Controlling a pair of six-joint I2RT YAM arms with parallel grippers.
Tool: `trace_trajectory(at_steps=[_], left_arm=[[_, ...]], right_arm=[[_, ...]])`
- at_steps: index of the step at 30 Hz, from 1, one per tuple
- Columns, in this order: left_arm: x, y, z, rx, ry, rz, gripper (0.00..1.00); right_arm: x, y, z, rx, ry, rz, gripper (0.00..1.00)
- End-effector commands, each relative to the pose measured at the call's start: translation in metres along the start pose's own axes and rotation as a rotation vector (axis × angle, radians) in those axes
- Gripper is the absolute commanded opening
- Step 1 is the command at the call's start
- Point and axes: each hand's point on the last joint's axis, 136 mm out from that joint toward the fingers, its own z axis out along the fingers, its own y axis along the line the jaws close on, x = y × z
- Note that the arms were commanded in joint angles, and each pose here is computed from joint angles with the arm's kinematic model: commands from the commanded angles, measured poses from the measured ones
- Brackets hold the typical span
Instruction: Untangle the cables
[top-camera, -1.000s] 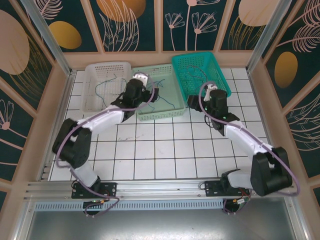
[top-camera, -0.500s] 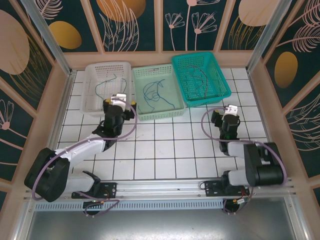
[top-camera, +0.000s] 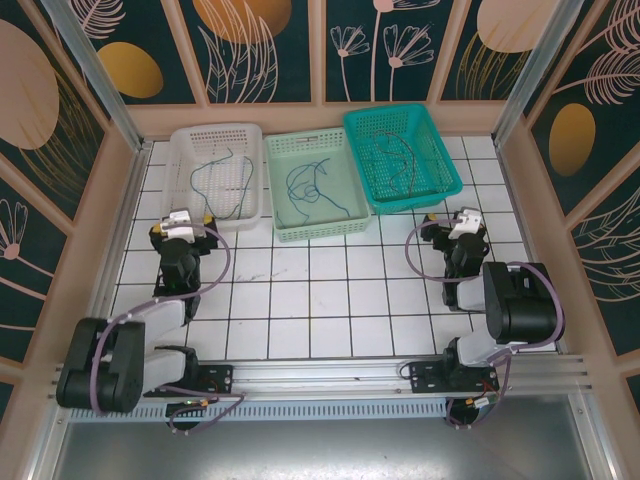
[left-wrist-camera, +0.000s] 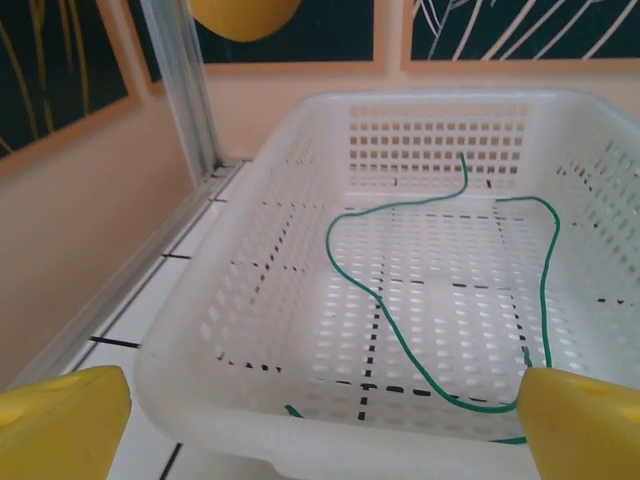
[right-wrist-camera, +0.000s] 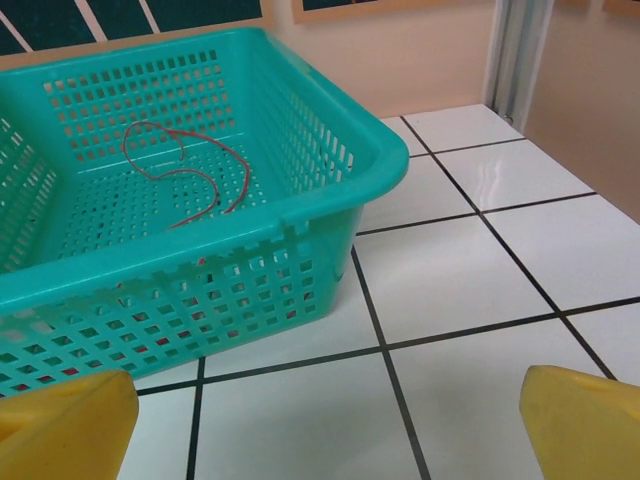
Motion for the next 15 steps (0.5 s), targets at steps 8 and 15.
trace_trajectory(at_steps=[8, 15], left_arm=[[0.005, -0.005, 0.022, 0.094, -0.074, -0.078, 0.99], [0.004, 0.008, 0.021, 0.023, -0.088, -0.103, 0.99]], right_arm=[[-0.01, 0.004, -0.001, -0.026, -0.046, 0.014, 0.99], [-0.011, 0.004, -0.001, -0.028, -0.047, 0.014, 0.99]])
